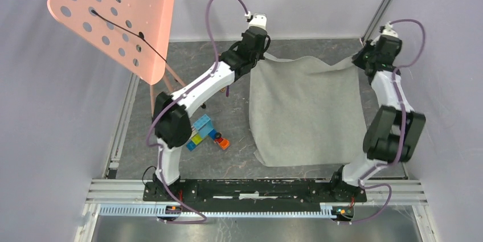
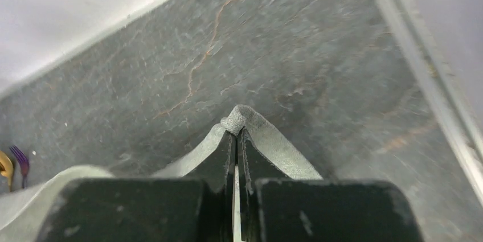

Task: Fold the napkin into a case and place the utensils inside
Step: Fold and flatten the napkin at the center of the board.

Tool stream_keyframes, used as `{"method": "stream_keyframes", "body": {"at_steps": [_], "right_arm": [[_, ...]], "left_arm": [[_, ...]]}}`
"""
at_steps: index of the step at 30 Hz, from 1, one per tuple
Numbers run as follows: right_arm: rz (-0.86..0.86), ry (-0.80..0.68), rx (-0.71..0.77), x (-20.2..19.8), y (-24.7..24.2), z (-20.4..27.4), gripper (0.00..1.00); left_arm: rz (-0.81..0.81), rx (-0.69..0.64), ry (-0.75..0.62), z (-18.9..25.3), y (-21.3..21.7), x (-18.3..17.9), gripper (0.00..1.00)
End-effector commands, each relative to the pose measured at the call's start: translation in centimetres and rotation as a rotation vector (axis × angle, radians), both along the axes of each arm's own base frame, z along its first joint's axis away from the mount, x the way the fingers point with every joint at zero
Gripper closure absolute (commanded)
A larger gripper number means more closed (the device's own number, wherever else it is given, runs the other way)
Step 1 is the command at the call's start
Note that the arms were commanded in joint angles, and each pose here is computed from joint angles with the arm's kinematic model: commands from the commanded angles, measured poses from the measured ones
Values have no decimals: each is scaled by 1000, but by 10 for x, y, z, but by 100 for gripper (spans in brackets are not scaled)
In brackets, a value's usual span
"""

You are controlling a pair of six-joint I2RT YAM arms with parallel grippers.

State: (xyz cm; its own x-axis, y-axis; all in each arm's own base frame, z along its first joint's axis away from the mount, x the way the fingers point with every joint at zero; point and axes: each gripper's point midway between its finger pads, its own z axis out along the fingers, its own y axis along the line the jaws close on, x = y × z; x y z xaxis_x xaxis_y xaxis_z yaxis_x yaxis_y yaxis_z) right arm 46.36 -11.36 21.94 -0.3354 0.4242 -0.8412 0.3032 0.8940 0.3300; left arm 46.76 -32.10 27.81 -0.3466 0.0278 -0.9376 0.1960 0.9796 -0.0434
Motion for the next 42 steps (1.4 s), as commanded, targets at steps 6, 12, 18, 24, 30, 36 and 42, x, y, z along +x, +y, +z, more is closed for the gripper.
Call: {"method": "stream_keyframes", "body": {"at_steps": [6,12,18,24,30,36,42], "right_arm": [[171,-54,-51,88,27,-21,100],[170,-49,-88,95,22,-31,100],[158,14,-124,80,16,-34,100],[126,9,-126,56,5,-25,100],[97,92,-86,33,-3,-32,100],[72,283,-27,-29,1,-68,100],[2,366,-54,-92,-8,-92,100]], "left_arm": [[35,127,-63,-44,-1,77,98],[25,156,-66,-57,-8,92,98],[-11,110,-22,-44,-10,77,98],[7,93,6,-27,7,55,98],[-31,75,66,-22,10,34,98],[-123,-124,459,-81,-18,-51,98],[-190,-41,618,-121,-29,-154,98]]}}
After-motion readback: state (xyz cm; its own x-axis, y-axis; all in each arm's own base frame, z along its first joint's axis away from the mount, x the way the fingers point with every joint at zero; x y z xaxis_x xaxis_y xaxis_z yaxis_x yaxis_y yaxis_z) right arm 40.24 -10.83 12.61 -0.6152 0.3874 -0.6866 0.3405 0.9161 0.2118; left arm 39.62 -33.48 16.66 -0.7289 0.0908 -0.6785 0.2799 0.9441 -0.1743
